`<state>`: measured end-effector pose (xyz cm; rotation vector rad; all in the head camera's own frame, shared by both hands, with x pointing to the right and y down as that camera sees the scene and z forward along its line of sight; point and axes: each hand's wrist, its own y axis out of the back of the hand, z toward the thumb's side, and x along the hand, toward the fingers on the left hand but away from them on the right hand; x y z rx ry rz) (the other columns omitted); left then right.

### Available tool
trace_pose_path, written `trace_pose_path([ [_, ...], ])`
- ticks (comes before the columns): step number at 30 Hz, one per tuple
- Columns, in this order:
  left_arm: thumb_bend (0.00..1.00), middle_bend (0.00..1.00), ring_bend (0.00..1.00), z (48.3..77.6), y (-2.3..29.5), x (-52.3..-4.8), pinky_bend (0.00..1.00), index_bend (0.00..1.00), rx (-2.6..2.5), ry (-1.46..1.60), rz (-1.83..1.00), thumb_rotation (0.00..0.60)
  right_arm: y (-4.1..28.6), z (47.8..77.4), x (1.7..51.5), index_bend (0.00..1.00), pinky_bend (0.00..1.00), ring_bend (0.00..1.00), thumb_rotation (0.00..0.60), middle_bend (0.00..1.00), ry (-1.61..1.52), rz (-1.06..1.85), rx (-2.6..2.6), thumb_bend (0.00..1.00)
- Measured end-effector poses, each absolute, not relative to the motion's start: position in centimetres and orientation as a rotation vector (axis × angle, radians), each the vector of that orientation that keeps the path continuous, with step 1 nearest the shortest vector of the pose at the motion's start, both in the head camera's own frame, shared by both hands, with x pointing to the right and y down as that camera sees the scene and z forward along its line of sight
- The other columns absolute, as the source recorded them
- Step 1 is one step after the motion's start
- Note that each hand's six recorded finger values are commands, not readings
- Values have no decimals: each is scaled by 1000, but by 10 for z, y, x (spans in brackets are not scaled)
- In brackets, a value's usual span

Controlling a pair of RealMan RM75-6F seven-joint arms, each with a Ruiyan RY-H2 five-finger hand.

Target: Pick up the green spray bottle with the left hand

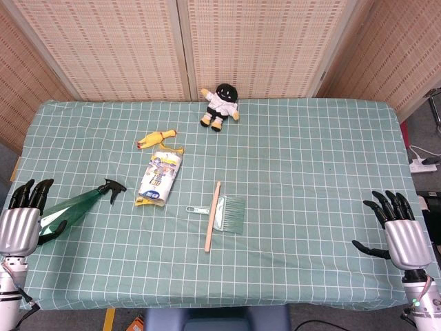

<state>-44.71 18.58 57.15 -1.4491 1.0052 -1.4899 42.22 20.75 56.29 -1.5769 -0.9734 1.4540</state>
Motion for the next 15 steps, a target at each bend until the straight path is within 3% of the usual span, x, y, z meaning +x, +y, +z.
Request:
trace_pose_path([
  [10,224,92,7,573,186,-447,91,8,-1456,1008,-1499,600,208,563,422,230,41,29,600,94,-975,1452,-1581,0],
  [15,224,112,37,573,183,-444,114,101,-1476,1038,-1484,600,208,563,422,230,41,29,600,94,-974,1452,-1579,0],
])
